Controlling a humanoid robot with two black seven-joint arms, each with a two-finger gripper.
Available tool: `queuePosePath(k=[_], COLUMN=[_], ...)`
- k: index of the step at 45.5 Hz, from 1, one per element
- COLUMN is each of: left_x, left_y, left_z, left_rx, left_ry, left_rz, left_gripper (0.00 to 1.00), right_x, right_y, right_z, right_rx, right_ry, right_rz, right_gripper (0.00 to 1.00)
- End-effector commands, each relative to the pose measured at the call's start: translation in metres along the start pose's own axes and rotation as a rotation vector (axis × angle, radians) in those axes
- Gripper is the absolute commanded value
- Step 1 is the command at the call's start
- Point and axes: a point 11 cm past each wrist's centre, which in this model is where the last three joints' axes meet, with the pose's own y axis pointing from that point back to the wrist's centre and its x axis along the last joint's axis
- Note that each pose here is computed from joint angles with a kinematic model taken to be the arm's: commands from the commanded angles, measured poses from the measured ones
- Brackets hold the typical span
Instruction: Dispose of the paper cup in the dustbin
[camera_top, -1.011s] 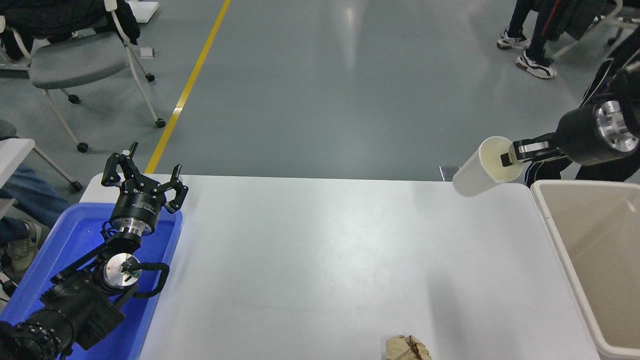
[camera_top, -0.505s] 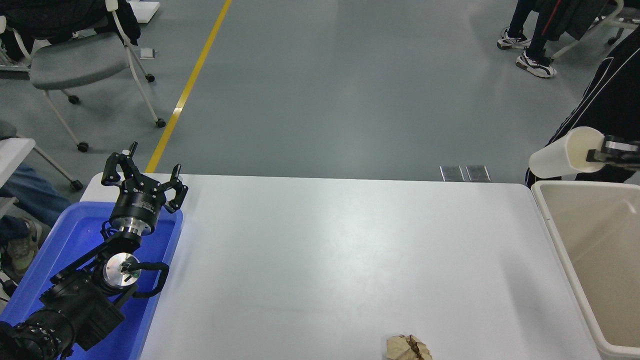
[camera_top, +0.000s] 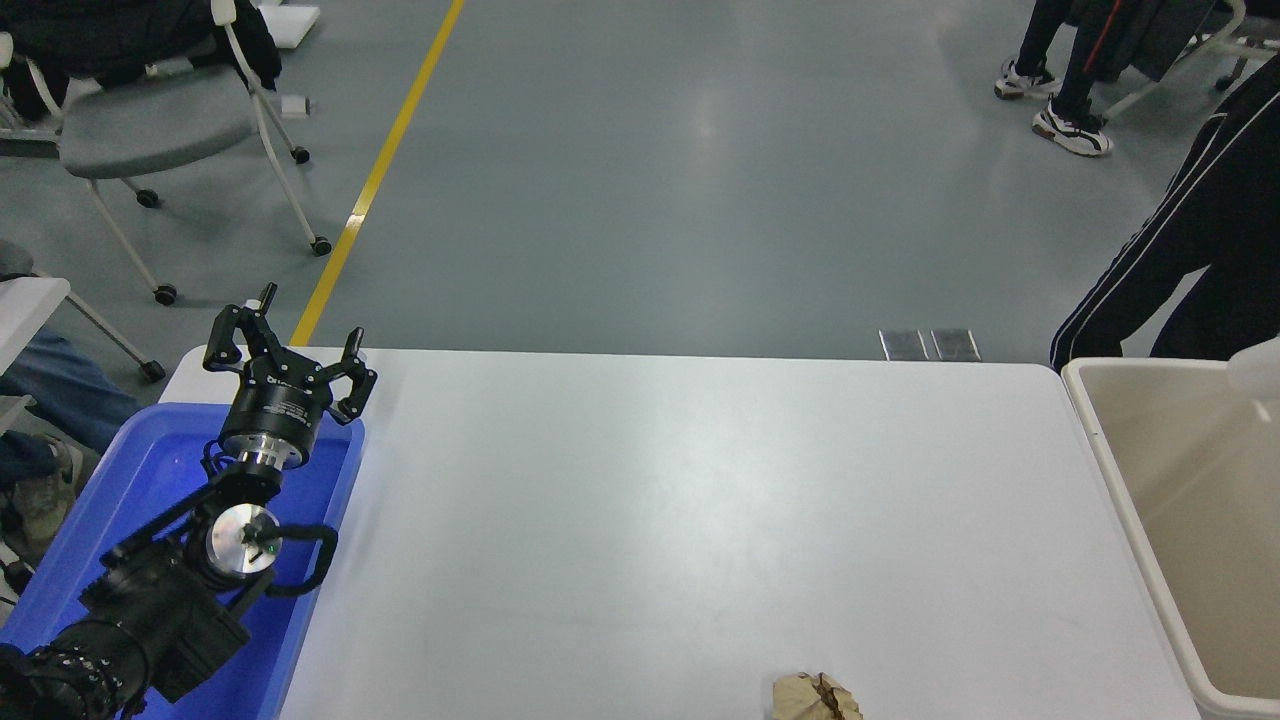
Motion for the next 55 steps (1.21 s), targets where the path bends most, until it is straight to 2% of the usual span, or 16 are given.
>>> queuePosePath(k=[1, 8, 16, 30, 47, 48, 50, 51, 52, 55], left_x=[0.0, 0.0, 0.0, 0.0, 0.0, 0.0, 0.0, 0.0, 0.0, 0.0], left_y=[0.0, 0.0, 0.0, 0.0, 0.0, 0.0, 0.0, 0.0, 0.0, 0.0], left_z=[0.0, 0.0, 0.0, 0.0, 0.0, 0.0, 0.0, 0.0, 0.0, 0.0], left_rx=[0.0, 0.0, 0.0, 0.0, 0.0, -0.001, 0.0, 0.0, 0.0, -0.001], left_ry=[0.0, 0.0, -0.001, 0.001, 0.001, 0.002, 0.001, 0.001, 0.001, 0.002], left_rz=[0.0, 0.0, 0.001, -0.001, -0.001, -0.001, -0.001, -0.001, -0.001, -0.001], left_gripper=[1.0, 1.0, 1.0, 1.0, 1.0, 1.0, 1.0, 1.0, 1.0, 1.0], right_x=[-0.018, -0.026, -0.055, -0.103, -0.104, -0.103, -0.1, -0.099, -0.099, -0.099], right_y=[-0.019, -0.026, -0.032, -0.043, -0.044, -0.044, -0.043, -0.043, -0.043, -0.044], right_z=[0.041, 0.063, 0.086, 0.088, 0.088, 0.087, 0.087, 0.088, 0.087, 0.086], right_rx=[-0.095, -0.141, -0.195, -0.209, -0.211, -0.211, -0.213, -0.214, -0.212, -0.214], right_ry=[-0.118, -0.181, -0.186, -0.226, -0.223, -0.223, -0.221, -0.221, -0.223, -0.218], right_rz=[0.072, 0.132, 0.145, 0.143, 0.164, 0.17, 0.192, 0.204, 0.215, 0.244], right_gripper=[0.0, 0.0, 0.0, 0.0, 0.0, 0.08, 0.43, 0.57, 0.66, 0.78])
